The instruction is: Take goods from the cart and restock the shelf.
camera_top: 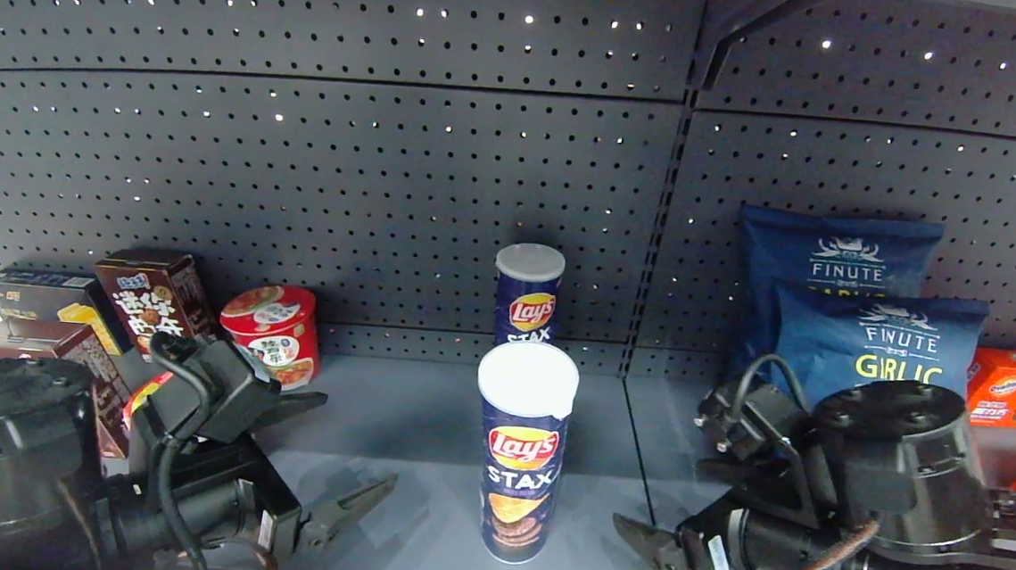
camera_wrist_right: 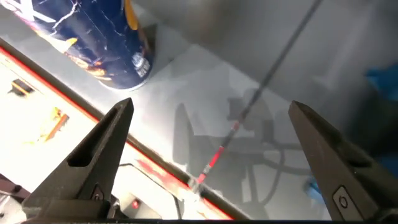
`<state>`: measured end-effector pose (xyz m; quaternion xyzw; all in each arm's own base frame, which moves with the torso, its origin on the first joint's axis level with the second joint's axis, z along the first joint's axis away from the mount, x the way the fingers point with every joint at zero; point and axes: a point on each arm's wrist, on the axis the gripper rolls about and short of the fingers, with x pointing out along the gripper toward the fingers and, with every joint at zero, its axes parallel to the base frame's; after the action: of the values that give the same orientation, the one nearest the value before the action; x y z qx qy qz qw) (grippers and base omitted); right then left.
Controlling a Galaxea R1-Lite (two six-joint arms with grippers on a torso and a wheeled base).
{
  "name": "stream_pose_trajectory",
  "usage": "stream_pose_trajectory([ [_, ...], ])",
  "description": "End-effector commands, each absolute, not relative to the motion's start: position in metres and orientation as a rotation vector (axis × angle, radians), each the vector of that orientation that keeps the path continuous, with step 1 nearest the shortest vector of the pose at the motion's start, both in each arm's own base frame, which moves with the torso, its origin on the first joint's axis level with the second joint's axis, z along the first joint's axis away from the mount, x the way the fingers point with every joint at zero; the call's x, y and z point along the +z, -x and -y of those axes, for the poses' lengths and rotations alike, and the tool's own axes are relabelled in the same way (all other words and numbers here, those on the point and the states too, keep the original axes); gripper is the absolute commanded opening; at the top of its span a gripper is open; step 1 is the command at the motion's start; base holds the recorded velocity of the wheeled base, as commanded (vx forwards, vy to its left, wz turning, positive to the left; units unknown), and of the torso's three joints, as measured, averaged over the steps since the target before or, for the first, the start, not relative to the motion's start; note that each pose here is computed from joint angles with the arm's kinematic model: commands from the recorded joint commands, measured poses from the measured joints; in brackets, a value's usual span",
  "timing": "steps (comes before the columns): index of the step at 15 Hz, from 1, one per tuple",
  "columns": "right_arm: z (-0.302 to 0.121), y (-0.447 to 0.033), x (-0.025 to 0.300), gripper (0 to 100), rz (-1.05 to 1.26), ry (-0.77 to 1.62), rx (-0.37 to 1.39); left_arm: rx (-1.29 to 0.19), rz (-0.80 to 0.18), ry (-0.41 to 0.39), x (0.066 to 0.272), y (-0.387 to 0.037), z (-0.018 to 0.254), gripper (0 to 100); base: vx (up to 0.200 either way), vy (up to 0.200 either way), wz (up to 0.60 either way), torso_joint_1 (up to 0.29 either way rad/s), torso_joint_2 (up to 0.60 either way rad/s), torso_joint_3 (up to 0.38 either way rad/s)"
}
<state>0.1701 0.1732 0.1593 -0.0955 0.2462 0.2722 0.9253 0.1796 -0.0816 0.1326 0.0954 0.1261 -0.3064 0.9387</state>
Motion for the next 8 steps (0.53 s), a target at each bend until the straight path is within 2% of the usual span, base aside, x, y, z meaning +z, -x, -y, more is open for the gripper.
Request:
stream_pose_trajectory([
  [1, -0.145, -0.153, 0.173, 100, -0.446, 0.155, 0.534, -0.603, -0.207, -0.187, 0.141, -0.164, 0.072, 100, 0.0, 0.0, 0.0, 0.0, 0.0, 0.0],
  [5, -0.098, -0.119, 0.174, 100, -0.389, 0.115, 0.473, -0.504, -0.146, -0.174, 0.148, -0.137, 0.046, 100, 0.0, 0.0, 0.0, 0.0, 0.0, 0.0],
  [8, -0.052, -0.091, 0.171, 100, -0.348, 0.066, 0.327, -0.405, -0.086, -0.168, 0.155, -0.124, 0.029, 100, 0.0, 0.0, 0.0, 0.0, 0.0, 0.0],
])
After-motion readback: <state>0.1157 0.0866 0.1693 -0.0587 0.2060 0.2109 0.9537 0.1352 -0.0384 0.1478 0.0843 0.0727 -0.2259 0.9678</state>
